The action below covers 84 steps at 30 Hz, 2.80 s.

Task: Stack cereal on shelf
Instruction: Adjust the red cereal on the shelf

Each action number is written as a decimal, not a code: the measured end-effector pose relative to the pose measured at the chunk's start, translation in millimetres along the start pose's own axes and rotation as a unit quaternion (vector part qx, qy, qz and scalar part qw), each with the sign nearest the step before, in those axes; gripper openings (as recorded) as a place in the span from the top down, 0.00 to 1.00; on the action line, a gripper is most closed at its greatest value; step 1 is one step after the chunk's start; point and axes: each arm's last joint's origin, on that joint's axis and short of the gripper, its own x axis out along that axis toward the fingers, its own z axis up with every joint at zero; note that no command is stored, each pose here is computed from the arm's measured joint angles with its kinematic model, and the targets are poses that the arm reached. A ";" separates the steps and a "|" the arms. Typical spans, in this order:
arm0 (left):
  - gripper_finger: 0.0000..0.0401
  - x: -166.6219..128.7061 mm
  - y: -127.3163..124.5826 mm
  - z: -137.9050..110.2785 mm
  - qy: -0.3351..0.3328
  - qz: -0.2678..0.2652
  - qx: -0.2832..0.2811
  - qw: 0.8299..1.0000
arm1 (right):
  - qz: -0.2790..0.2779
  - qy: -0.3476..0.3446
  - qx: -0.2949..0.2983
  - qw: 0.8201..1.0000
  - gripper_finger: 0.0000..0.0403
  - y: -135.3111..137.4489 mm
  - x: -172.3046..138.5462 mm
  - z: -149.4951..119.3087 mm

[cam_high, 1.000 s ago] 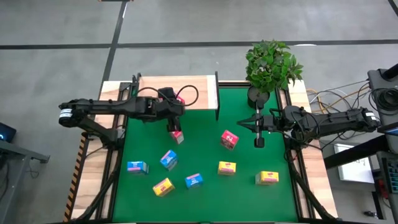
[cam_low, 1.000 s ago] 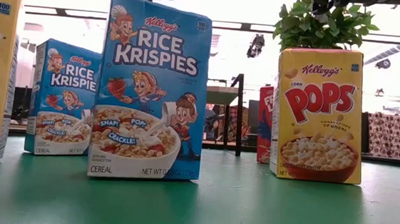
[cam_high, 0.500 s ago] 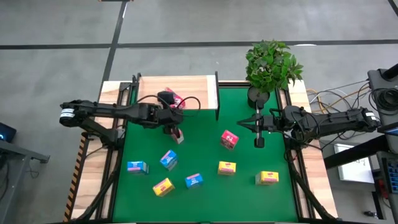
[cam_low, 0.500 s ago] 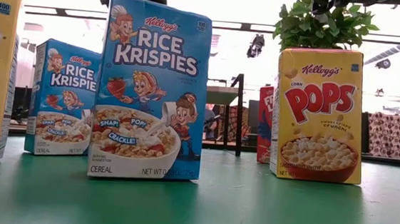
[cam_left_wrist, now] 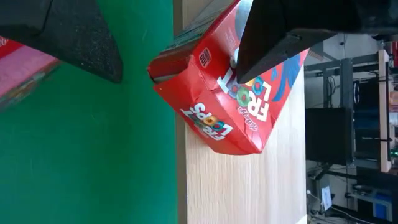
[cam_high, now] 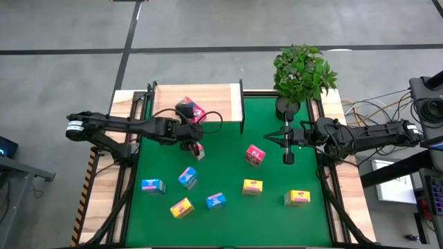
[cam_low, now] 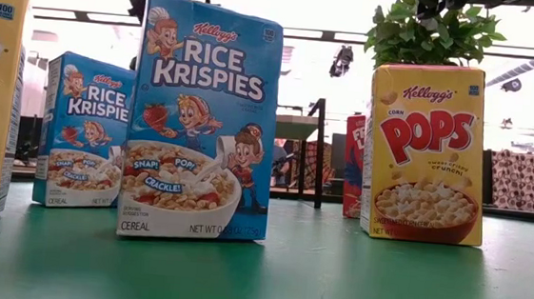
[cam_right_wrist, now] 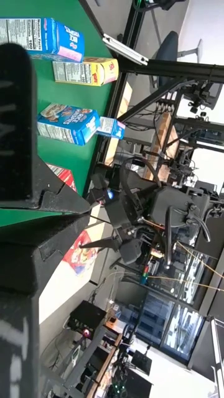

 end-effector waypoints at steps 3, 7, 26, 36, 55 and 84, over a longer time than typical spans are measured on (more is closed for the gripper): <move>0.27 0.3 0.2 -0.4 0.003 0.009 0.002 1.000 | 0.000 0.000 -0.002 1.000 0.98 0.0 0.0 0.0; 0.28 1.8 -1.1 -2.0 0.008 0.014 0.004 1.000 | 0.000 0.000 -0.002 1.000 0.98 0.0 0.0 0.0; 0.56 -5.3 -3.0 8.6 -0.036 0.008 -0.016 0.999 | 0.000 -0.001 -0.002 1.000 0.98 0.0 0.0 0.1; 0.39 -18.4 6.4 19.4 -0.061 0.005 -0.017 0.998 | 0.000 -0.001 -0.002 1.000 0.98 0.0 0.0 0.2; 0.16 -5.9 -21.8 15.6 -0.013 0.085 0.042 0.995 | 0.000 -0.001 -0.007 1.000 0.98 0.0 0.0 0.2; 0.25 14.1 -38.3 9.0 -0.042 0.146 0.029 0.988 | -0.001 -0.002 -0.011 1.000 0.98 -0.2 0.0 0.5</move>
